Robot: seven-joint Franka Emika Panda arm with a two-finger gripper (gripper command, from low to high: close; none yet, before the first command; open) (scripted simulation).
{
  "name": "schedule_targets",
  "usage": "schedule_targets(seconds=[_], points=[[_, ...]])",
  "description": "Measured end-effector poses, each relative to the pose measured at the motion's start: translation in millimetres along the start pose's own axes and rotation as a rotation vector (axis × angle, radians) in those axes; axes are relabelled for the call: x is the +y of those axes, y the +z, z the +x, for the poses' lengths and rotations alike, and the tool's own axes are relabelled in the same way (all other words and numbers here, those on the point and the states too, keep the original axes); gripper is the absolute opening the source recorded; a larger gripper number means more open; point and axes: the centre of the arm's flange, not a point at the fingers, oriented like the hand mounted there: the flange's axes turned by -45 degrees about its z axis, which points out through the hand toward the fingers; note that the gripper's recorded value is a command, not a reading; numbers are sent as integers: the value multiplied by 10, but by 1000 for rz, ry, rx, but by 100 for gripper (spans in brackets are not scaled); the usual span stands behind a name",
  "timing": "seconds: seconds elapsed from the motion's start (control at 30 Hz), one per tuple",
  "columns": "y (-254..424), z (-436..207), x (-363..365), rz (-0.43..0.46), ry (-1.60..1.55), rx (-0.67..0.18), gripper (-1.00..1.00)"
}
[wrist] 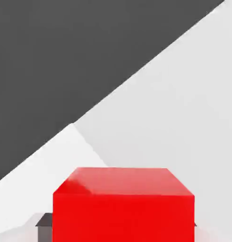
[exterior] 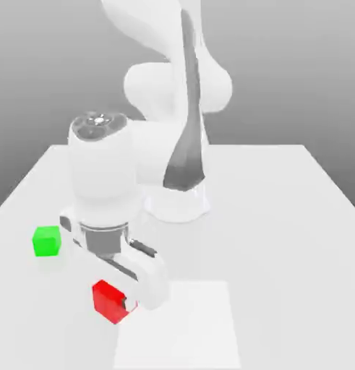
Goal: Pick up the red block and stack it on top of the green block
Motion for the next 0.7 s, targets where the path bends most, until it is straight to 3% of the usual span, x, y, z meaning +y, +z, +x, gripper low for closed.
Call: schedule_targets(seconds=[0.13, 0.33, 0.57, 0.6, 0.7], points=[[-102, 111, 1157, -10, 285, -2, -100], [-204, -261, 2309, 7, 613, -12, -100], [316, -366, 2510, 18, 684, -16, -100], [401, -374, 2508, 17, 684, -16, 100], [401, -373, 2502, 17, 682, -16, 100]])
